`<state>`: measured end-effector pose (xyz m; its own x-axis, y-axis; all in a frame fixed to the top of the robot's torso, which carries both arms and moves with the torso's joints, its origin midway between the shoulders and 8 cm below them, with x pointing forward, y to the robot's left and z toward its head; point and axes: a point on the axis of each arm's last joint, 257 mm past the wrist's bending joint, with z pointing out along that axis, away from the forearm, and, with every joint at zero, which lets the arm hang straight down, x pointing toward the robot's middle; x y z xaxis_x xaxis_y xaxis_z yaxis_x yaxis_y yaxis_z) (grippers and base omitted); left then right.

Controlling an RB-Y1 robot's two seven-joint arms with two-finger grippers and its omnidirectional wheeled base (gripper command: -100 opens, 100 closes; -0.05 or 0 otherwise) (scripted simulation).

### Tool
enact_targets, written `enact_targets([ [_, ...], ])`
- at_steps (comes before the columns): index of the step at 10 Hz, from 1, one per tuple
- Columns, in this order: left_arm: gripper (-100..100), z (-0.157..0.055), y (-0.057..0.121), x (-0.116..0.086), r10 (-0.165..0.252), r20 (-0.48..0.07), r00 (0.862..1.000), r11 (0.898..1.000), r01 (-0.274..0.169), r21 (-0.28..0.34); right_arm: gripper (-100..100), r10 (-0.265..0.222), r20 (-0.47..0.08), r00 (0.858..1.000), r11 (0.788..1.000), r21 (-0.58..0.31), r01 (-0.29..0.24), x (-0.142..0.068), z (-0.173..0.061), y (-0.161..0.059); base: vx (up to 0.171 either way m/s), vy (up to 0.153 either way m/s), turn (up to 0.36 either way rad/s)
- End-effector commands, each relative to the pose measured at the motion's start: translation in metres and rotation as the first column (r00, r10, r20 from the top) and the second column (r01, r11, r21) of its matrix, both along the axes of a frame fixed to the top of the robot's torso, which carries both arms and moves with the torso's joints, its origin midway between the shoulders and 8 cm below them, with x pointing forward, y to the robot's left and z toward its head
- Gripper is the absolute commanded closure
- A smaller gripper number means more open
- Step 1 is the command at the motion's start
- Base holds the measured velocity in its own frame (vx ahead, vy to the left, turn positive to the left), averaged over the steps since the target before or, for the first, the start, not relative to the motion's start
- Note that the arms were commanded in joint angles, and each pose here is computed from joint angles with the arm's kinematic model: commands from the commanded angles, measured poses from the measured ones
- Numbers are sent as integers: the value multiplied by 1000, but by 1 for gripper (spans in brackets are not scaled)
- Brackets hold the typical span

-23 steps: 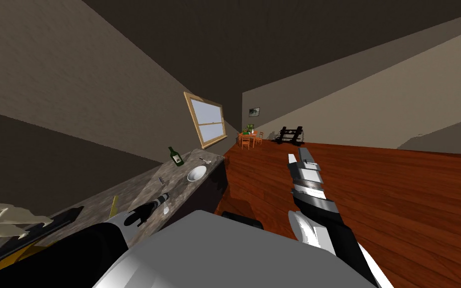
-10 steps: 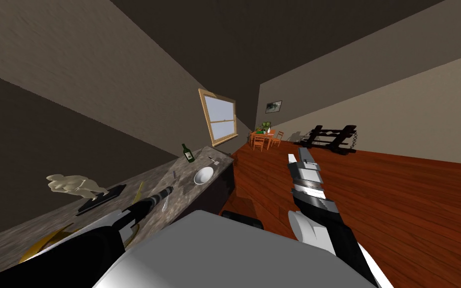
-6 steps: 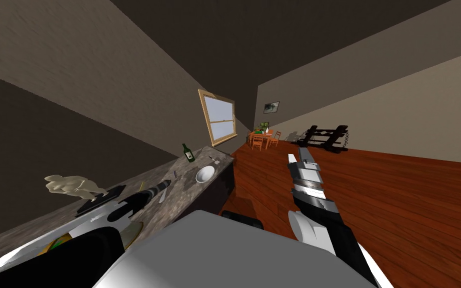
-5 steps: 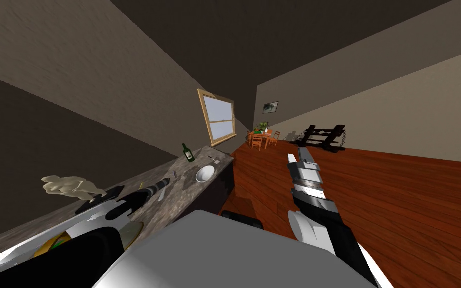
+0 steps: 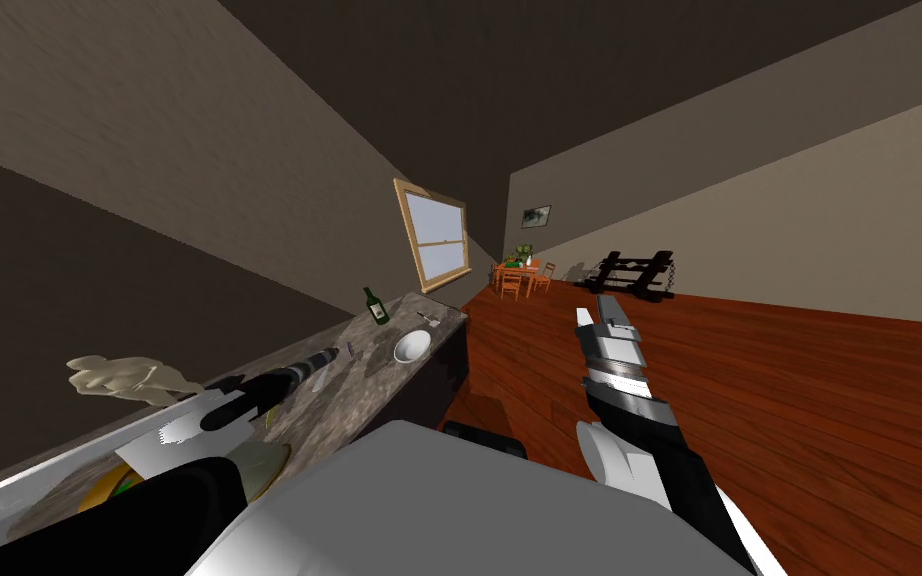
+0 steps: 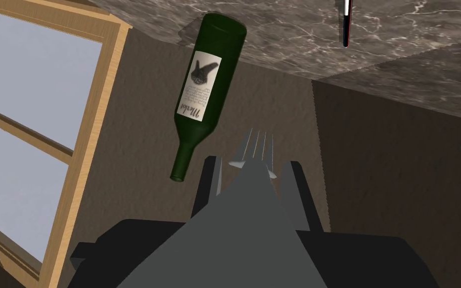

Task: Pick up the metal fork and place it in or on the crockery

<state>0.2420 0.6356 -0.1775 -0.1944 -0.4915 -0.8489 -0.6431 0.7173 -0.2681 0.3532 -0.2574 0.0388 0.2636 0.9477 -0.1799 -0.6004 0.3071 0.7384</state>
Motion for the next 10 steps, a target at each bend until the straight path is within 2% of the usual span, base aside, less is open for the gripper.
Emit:
enact_targets([
  [1, 100, 11, 0, 3, -4, 11, 1000, 1000, 4, 3, 0, 0, 0, 1000, 1000, 0, 0, 0, 0, 0, -21, 7, -28],
  [5, 100, 47, -13, 23, -44, 45, 998, 999, 43, 16, 0, 0, 0, 1000, 1000, 0, 0, 0, 0, 0, 7, -2, 31],
  [7, 100, 41, -21, 22, -53, 25, 998, 999, 53, 5, 0, 0, 0, 1000, 1000, 0, 0, 0, 0, 0, 125, -79, 81],
  [10, 100, 13, -37, 11, -62, -41, 997, 998, 60, -30, 0, 0, 0, 1000, 1000, 0, 0, 0, 0, 0, 191, -135, 73],
])
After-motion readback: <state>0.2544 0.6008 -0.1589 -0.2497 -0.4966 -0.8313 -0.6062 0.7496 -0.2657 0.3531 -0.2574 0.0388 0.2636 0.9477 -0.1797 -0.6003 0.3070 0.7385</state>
